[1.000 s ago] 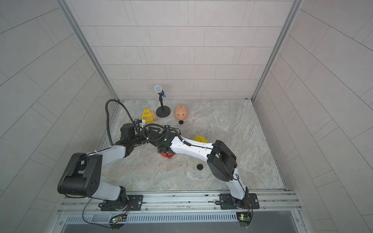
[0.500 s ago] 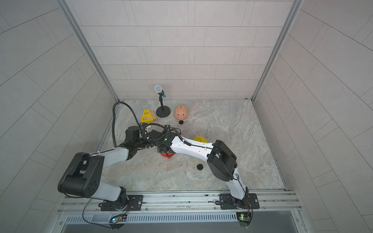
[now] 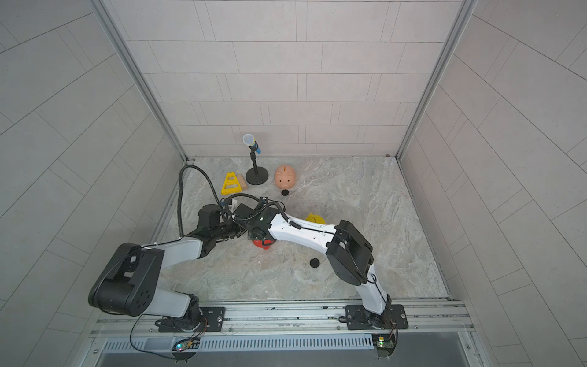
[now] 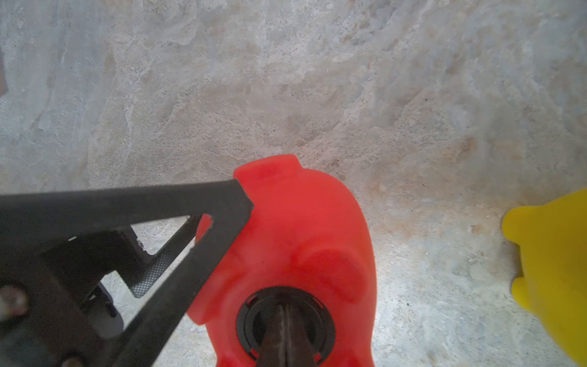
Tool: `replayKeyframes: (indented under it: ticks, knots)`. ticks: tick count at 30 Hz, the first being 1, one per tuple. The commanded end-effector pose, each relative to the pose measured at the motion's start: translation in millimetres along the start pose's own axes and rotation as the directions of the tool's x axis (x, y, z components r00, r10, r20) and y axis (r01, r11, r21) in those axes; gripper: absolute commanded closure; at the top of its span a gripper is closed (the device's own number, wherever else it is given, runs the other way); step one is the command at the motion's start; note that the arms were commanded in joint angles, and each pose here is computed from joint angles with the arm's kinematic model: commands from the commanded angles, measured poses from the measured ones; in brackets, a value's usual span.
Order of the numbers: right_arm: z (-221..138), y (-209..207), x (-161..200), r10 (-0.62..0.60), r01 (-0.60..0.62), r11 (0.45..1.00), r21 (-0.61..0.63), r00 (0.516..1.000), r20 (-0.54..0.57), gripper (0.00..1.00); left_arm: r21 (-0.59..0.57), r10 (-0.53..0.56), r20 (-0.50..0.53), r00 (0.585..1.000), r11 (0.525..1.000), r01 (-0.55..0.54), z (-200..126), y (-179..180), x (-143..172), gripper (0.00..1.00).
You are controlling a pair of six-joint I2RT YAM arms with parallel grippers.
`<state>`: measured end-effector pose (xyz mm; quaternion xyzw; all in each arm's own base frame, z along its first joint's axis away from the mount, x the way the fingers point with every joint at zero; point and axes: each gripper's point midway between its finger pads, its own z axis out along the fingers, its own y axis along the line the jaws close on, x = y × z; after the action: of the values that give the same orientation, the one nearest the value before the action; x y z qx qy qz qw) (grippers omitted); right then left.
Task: Close piggy banks
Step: Hold the piggy bank at the center of the board.
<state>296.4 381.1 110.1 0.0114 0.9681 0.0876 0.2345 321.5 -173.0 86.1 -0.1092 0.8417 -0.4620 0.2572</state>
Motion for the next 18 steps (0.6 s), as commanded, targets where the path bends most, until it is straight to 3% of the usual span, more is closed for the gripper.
replayKeyframes:
  ticks: [1, 9, 13, 18]
  knots:
    - [34, -18, 30, 0.004, 0.003, 0.998, 0.067, 0.995, -0.103, 1.00, 0.007, -0.016, -0.065, 0.998, 1.000, 0.016, 4, 6, 20, 0.30]
    - [36, -20, 33, 0.007, 0.001, 0.998, 0.068, 0.993, -0.120, 1.00, -0.010, -0.017, -0.074, 0.997, 1.000, 0.016, 4, 10, 23, 0.34]
    - [38, -21, 35, 0.010, -0.001, 0.998, 0.070, 0.991, -0.131, 1.00, 0.073, -0.004, -0.073, 0.997, 0.997, 0.009, 1, -9, 23, 0.31]
    - [40, -19, 35, 0.014, -0.005, 0.998, 0.067, 0.991, -0.132, 1.00, 0.073, -0.003, -0.075, 0.997, 0.997, 0.009, -2, -7, 30, 0.26]
